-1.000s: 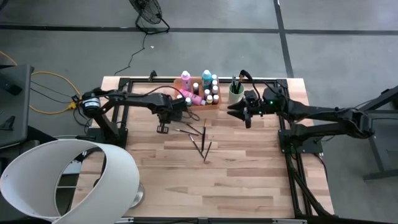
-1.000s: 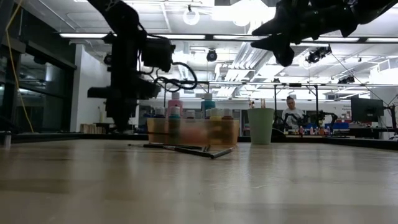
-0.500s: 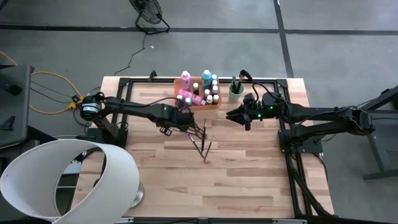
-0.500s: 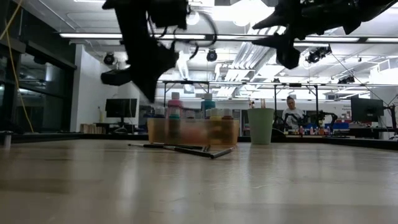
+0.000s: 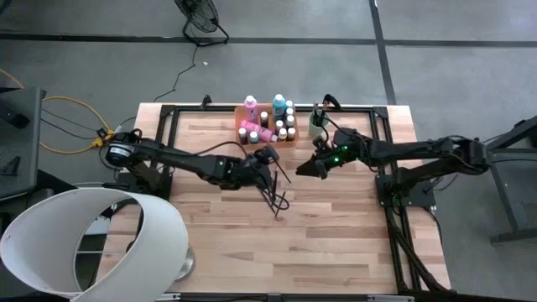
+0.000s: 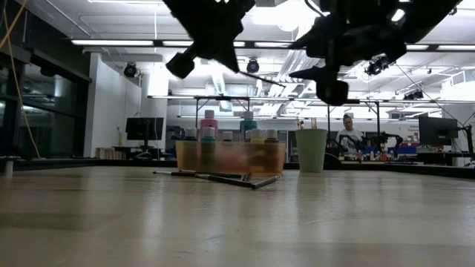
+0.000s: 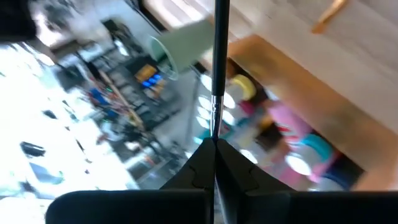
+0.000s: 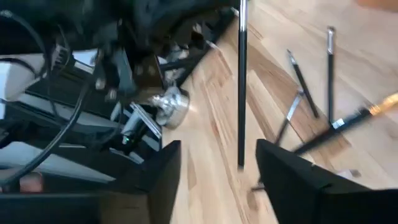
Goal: Pick & Place Paint Supplies
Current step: Put the silver paint brush into the green cup
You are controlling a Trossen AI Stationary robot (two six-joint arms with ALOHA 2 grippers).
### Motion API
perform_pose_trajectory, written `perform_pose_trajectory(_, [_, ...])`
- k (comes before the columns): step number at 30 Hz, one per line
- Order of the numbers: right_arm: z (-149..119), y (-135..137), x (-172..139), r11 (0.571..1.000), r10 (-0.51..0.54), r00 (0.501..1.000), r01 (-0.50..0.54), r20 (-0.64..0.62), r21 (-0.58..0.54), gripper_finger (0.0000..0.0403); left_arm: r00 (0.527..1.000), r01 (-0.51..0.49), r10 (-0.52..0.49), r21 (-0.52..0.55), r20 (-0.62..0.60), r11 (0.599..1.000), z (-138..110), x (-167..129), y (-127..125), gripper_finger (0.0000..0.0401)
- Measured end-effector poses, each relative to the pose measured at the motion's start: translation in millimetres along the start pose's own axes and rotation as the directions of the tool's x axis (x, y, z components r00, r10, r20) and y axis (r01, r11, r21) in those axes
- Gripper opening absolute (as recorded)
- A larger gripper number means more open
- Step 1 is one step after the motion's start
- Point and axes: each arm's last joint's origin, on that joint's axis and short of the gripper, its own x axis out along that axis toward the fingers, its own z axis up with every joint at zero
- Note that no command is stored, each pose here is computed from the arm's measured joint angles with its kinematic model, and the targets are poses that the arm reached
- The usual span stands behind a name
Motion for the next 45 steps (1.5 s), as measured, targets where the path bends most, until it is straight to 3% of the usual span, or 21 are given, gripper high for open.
perform_pose_trajectory(7, [4.0, -5.0, 6.5, 1.000, 0.005, 0.999, -0.004, 0.035, -0.019, 0.0258, 0.997, -0.077, 0.076, 0.084, 0.025, 0.993, 5.4, -4.9, 9.0, 0.0000])
perform_pose_trajectory(13, [8.4, 3.1, 6.9, 0.996, 0.068, 0.993, -0.062, 0.093, -0.067, 0.0255, 0.991, -0.131, 0.128, 0.089, 0.038, 0.987, 5.9, -5.1, 16.6, 0.0000])
perform_pose_trajectory(20, [12.5, -5.7, 16.5, 0.997, 0.056, 0.988, -0.047, 0.146, -0.063, 0.0253, 0.982, -0.184, 0.178, 0.099, 0.066, 0.978, 6.8, -6.4, 23.4, 0.0000])
perform_pose_trajectory(29, [23.6, -2.9, 38.7, 0.989, 0.126, 0.987, -0.117, 0.104, -0.090, 0.0249, 0.980, -0.185, 0.176, 0.101, 0.090, 0.977, 7.5, -6.4, 23.2, 0.0000])
perform_pose_trajectory(35, [30.2, -5.5, 36.1, 0.988, 0.126, 0.985, -0.114, 0.115, -0.104, 0.0204, 0.981, -0.182, 0.174, 0.099, 0.084, 0.978, 7.3, -6.3, 22.9, 0.0000])
perform_pose_trajectory(45, [32.8, -7.9, 33.9, 0.984, 0.136, 0.985, -0.121, 0.105, -0.133, 0.0073, 0.981, -0.180, 0.174, 0.076, 0.082, 0.981, 7.3, -6.3, 22.8, 0.0000])
